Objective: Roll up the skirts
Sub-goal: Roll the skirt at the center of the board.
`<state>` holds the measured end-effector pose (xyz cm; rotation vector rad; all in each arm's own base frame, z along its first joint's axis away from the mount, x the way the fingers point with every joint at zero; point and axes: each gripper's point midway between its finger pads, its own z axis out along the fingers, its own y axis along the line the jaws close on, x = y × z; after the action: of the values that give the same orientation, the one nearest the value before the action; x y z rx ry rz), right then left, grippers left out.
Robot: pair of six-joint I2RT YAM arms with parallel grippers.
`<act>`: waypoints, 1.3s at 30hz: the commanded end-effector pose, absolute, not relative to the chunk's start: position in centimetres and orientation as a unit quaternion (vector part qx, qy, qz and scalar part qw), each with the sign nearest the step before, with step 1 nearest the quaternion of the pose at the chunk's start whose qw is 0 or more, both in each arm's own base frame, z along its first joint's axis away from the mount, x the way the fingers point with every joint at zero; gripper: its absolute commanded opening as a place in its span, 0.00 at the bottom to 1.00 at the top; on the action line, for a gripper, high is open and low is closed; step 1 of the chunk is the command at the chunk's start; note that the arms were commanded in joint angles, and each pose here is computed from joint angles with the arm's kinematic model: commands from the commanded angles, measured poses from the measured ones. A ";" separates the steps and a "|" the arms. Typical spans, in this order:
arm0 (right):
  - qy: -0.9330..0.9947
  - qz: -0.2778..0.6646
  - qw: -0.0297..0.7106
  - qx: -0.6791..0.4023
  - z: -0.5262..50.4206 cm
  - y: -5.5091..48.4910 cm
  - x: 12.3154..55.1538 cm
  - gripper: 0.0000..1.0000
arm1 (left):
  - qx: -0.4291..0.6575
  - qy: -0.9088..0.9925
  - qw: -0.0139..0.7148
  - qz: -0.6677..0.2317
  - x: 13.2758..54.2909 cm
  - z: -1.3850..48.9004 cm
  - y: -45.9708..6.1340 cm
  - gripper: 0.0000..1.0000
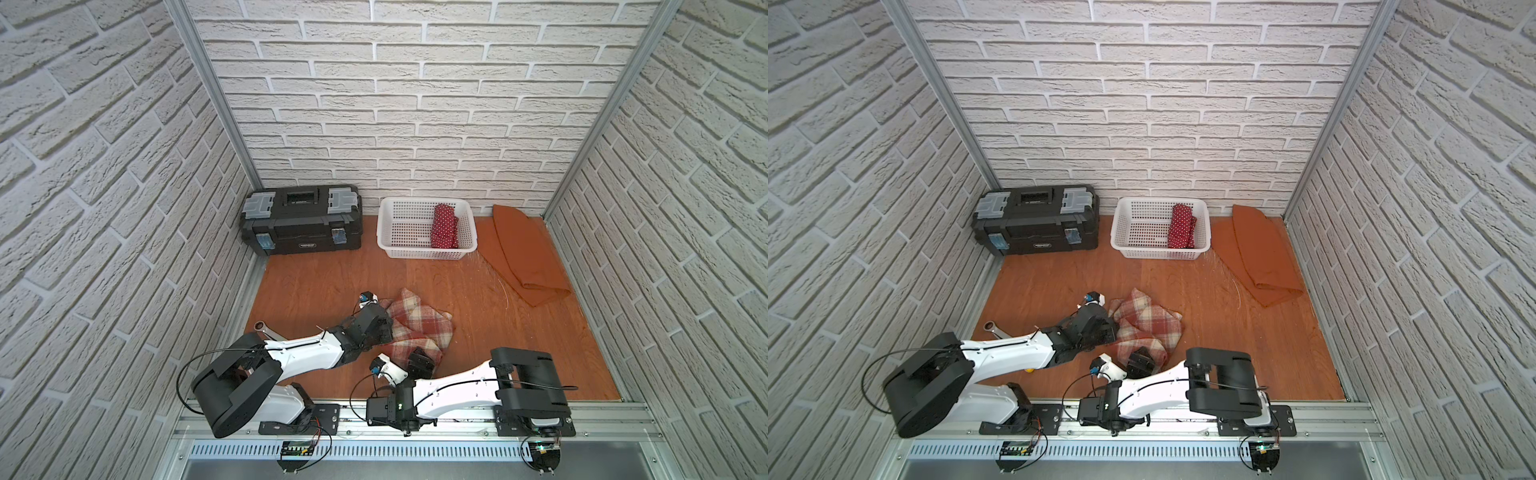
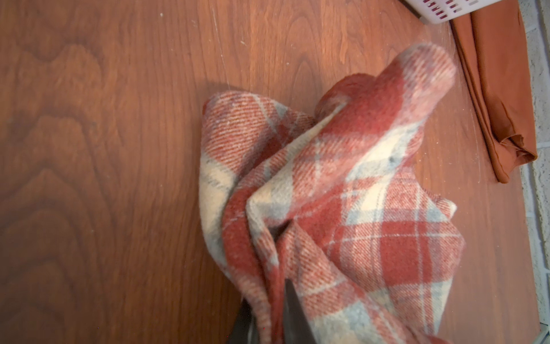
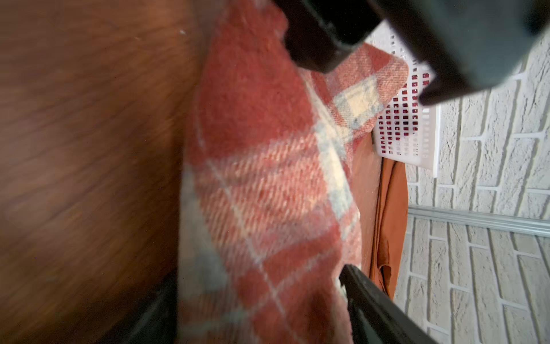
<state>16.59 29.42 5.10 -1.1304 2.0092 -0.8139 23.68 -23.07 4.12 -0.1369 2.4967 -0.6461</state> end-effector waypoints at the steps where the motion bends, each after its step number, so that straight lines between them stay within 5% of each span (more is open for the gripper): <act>1: 0.763 -0.383 0.338 -0.396 5.6 27.0 17.7 0.84 | -0.040 0.942 0.258 -0.212 22.9 3.5 -22.3 0.00; 5: 0.752 -0.439 0.307 -0.384 4.4 25.5 18.2 0.78 | -0.034 0.944 0.250 -0.213 22.7 3.5 -22.4 0.00; 13: 0.795 -0.422 0.245 -0.361 2.8 22.9 17.7 0.31 | -0.030 0.944 0.246 -0.216 22.6 3.9 -22.3 0.00; 19: 0.813 -0.378 0.206 -0.391 1.4 23.3 17.0 0.13 | -0.031 0.942 0.244 -0.229 22.5 4.2 -22.4 0.00; 21: 0.820 -0.357 0.192 -0.403 0.9 23.8 16.6 0.10 | -0.040 0.939 0.250 -0.234 22.7 4.6 -22.0 0.35; 23: 0.825 -0.338 0.172 -0.418 0.5 24.2 16.0 0.07 | -0.056 0.934 0.260 -0.240 23.1 5.3 -21.2 0.51; 26: 0.835 -0.301 0.143 -0.439 0.1 24.9 14.8 0.06 | -0.087 0.926 0.283 -0.233 24.1 6.8 -18.5 0.98; 33: 0.862 -0.187 0.097 -0.462 -0.6 28.3 12.0 0.06 | -0.174 0.903 0.343 -0.189 25.9 10.5 -9.5 0.98; 39: 0.886 -0.002 0.084 -0.456 2.9 33.0 10.4 0.06 | -0.194 0.893 0.337 -0.228 25.9 10.3 -9.3 0.98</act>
<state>14.07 27.95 3.17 -1.2920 2.4775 -0.5490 26.91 -8.68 12.12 -0.5313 2.2554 -0.5605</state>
